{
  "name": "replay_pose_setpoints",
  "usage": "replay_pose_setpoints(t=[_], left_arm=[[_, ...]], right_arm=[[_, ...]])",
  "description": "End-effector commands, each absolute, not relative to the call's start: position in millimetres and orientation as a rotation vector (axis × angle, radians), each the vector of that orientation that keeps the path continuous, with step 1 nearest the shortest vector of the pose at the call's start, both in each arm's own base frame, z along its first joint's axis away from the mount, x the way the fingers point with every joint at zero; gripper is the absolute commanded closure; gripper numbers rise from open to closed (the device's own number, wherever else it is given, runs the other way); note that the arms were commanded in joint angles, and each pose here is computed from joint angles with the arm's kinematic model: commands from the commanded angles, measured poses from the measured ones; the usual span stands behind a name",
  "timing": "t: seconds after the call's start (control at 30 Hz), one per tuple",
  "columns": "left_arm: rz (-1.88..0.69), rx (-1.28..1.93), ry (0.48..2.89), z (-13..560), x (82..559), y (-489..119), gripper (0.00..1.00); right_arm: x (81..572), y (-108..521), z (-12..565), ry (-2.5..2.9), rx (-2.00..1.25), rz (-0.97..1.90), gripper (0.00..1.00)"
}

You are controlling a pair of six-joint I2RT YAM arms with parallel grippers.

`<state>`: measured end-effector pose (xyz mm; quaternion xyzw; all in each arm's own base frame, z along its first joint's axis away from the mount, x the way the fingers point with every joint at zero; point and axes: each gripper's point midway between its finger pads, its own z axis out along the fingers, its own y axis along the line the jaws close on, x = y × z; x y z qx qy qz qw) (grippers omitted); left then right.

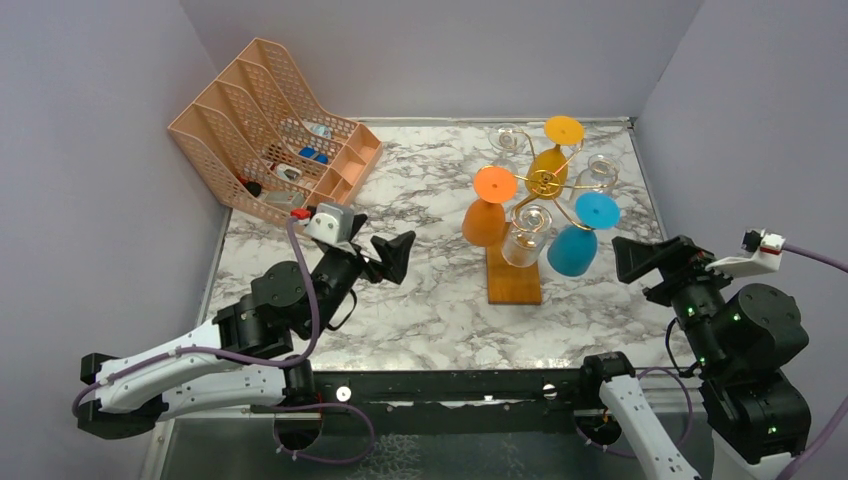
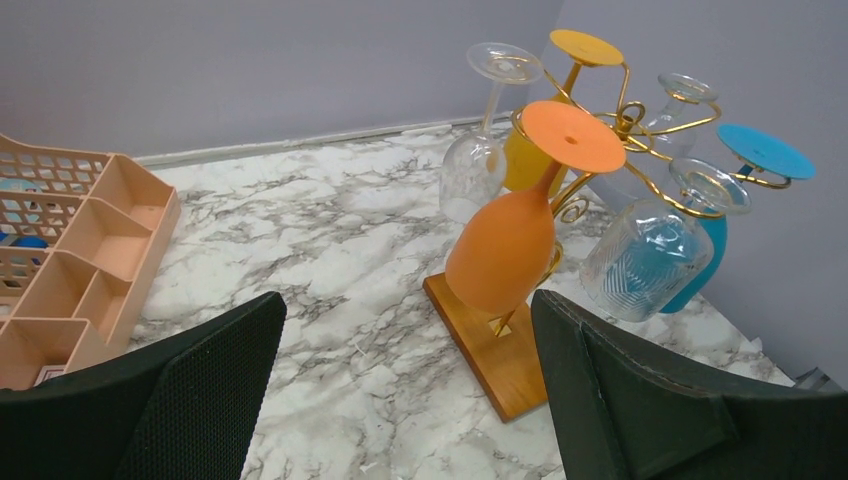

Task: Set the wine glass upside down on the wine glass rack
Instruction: Reset both arms

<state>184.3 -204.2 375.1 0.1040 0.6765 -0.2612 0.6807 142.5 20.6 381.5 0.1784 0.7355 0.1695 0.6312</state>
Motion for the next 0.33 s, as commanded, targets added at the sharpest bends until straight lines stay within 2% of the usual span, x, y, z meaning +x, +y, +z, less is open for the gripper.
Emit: replay_pose_setpoints(t=[0.0, 0.3], left_arm=[[-0.595, 0.211, 1.513, 371.7, 184.7, -202.4, 0.01], [-0.606, 0.198, 1.517, 371.5, 183.4, -199.4, 0.01]], right_arm=[[134.4, 25.2, 372.2, 1.714, 0.421, 0.425, 0.0], [128.4, 21.8, 374.2, 1.695, 0.441, 0.423, 0.0]])
